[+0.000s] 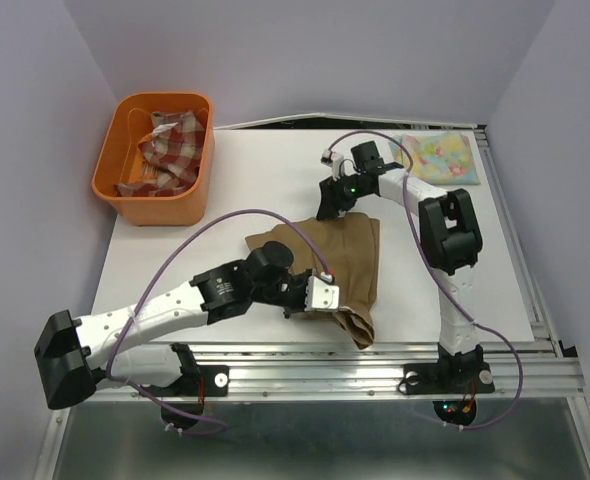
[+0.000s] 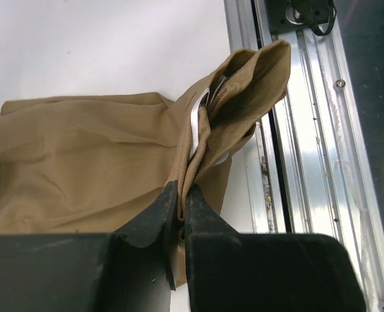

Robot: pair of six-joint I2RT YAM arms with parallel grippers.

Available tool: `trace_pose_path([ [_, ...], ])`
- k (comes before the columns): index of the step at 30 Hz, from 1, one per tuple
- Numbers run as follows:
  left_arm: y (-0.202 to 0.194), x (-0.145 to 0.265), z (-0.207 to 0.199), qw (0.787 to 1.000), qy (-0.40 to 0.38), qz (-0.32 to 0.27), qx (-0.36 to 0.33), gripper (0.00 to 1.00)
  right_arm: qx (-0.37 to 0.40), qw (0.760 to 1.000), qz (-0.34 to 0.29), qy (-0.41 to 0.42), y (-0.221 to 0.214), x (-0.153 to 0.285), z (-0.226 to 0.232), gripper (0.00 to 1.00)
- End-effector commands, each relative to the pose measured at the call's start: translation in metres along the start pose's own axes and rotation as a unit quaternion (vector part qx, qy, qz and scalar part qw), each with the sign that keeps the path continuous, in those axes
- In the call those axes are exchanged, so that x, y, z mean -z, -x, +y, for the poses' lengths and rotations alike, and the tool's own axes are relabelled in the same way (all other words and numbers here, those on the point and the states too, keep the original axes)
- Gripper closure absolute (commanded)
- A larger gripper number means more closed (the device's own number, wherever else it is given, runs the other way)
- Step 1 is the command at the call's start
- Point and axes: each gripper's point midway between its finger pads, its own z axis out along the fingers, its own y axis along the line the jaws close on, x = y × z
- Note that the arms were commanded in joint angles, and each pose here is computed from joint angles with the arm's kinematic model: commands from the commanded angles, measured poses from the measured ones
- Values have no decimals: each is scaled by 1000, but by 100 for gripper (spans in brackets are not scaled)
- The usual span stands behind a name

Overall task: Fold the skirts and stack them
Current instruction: Fold the skirt

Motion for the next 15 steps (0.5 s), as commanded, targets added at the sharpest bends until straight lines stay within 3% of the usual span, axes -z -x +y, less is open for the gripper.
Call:
trace_pose_path([
  [1, 49, 18, 39, 996, 42, -71, 39, 100, 20, 998, -4, 51, -9, -4, 32, 38],
  [7, 49, 34, 120, 980, 114, -87, 138, 100, 3, 995, 39, 97, -65, -7, 64, 44],
  [11, 44, 39, 152, 974, 145, -88, 151, 100, -9, 992, 46, 115, -77, -4, 74, 45],
  [15, 11, 38, 188, 963, 179, -76, 189, 100, -11, 992, 47, 121, -80, -2, 77, 46],
])
